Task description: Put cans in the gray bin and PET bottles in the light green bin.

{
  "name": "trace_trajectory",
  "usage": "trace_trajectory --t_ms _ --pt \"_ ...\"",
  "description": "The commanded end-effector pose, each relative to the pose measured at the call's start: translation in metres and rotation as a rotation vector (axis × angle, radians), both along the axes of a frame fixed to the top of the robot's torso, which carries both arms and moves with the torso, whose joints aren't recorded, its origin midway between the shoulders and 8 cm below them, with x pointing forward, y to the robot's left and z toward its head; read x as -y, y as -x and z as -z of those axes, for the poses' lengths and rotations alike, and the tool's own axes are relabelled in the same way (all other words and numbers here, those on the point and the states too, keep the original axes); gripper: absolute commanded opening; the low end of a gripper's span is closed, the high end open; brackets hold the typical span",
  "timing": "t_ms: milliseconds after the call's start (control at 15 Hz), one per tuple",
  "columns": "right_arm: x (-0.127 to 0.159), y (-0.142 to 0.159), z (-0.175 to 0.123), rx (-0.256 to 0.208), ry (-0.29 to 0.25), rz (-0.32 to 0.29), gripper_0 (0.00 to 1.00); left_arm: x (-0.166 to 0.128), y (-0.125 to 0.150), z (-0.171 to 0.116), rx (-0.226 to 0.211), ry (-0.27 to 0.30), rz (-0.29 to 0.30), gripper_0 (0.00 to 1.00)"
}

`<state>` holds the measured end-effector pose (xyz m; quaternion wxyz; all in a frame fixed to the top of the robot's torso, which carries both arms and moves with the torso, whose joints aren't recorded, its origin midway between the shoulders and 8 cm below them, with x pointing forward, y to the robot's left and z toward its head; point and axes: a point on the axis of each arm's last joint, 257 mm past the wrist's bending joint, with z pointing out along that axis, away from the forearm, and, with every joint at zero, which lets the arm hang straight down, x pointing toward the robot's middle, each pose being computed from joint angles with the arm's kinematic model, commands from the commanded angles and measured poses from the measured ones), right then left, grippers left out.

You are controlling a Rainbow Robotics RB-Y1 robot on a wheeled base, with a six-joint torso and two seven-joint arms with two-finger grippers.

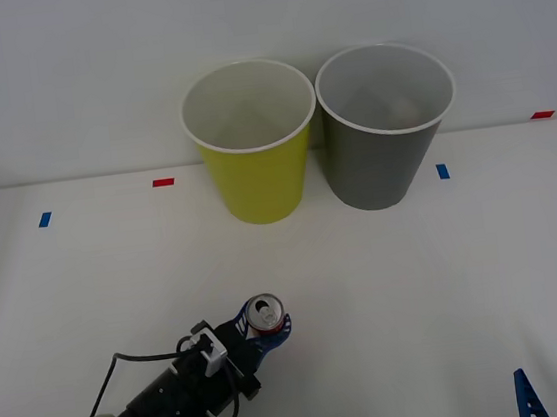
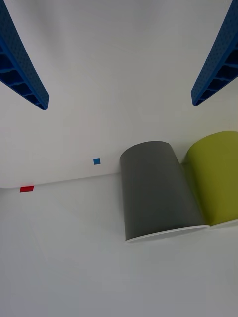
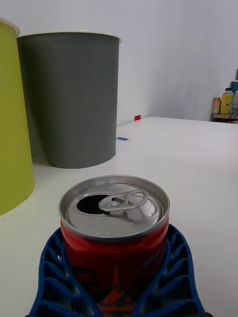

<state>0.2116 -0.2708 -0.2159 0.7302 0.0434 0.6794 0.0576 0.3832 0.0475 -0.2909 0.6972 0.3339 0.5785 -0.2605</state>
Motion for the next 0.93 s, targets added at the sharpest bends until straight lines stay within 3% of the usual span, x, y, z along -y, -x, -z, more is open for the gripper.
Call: trace_trajectory --t_ms 67,400,933 --pt "0.000 0.000 0.000 0.000 0.000 0.000 1.00 0.001 0.001 0.000 -0.002 0.002 0.000 0.00" --pt "0.000 0.000 0.000 0.000 0.000 0.000 1.00 0.000 0.002 -0.005 0.002 0.001 0.009 0.00" --pt "0.000 0.000 0.000 0.000 0.000 0.000 1.00 0.012 -0.003 -0.050 -0.055 -0.087 0.058 0.00"
